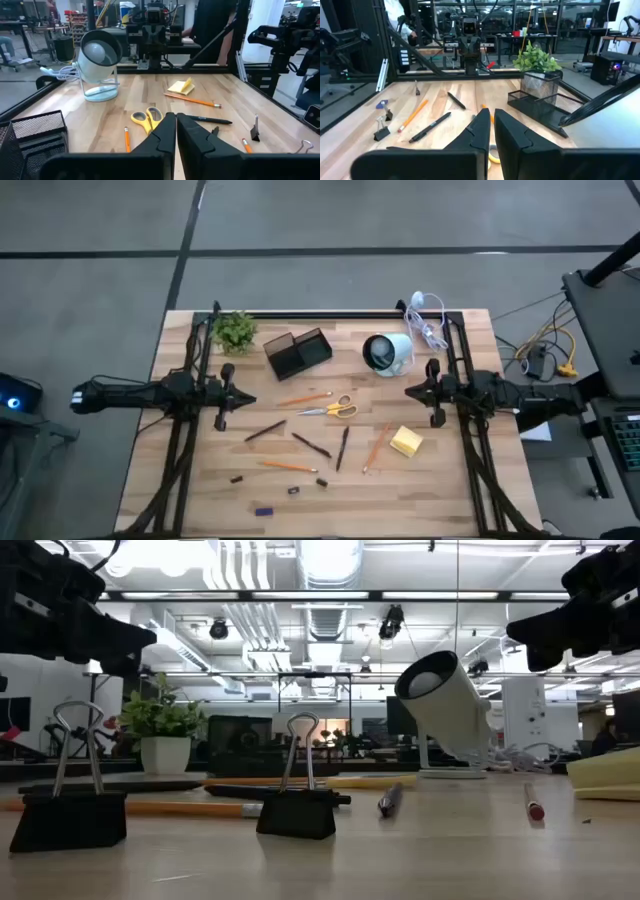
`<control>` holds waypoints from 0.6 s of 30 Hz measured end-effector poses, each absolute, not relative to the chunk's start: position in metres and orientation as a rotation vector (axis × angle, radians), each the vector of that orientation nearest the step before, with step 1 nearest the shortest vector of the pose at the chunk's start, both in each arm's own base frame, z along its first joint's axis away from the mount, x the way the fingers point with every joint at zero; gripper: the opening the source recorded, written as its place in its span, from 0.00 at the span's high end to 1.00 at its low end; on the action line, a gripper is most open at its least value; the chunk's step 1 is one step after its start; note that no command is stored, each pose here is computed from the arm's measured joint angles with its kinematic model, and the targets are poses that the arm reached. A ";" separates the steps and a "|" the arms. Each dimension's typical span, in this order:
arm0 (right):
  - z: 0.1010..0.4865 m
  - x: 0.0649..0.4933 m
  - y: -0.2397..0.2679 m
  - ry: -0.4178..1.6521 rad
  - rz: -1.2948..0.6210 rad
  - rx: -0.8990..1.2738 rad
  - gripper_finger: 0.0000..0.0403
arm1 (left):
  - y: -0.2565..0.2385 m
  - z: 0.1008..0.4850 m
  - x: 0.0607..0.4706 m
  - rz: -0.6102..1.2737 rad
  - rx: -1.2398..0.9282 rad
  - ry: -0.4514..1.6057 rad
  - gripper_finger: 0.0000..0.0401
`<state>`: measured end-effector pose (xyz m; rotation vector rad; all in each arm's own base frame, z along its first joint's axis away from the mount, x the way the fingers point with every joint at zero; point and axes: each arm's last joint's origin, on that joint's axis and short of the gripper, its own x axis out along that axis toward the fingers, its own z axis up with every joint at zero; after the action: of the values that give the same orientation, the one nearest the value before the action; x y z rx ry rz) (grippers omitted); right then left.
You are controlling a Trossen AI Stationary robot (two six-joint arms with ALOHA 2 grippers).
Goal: Pick and place office supplies into organizer
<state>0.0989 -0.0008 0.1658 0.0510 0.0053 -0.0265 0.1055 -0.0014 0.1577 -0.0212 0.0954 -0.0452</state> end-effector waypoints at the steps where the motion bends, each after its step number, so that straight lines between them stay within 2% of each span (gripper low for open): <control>1: 0.166 0.099 -0.001 0.006 -0.027 0.053 0.96 | -0.001 0.158 0.105 -0.046 -0.021 0.095 1.00; 18: 0.166 0.099 -0.001 0.006 -0.027 0.045 0.96 | -0.001 0.158 0.105 -0.046 -0.021 0.095 1.00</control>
<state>0.0989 -0.0008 0.1658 0.0447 0.0061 -0.0268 0.1055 -0.0014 0.1577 -0.0210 0.0952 -0.0456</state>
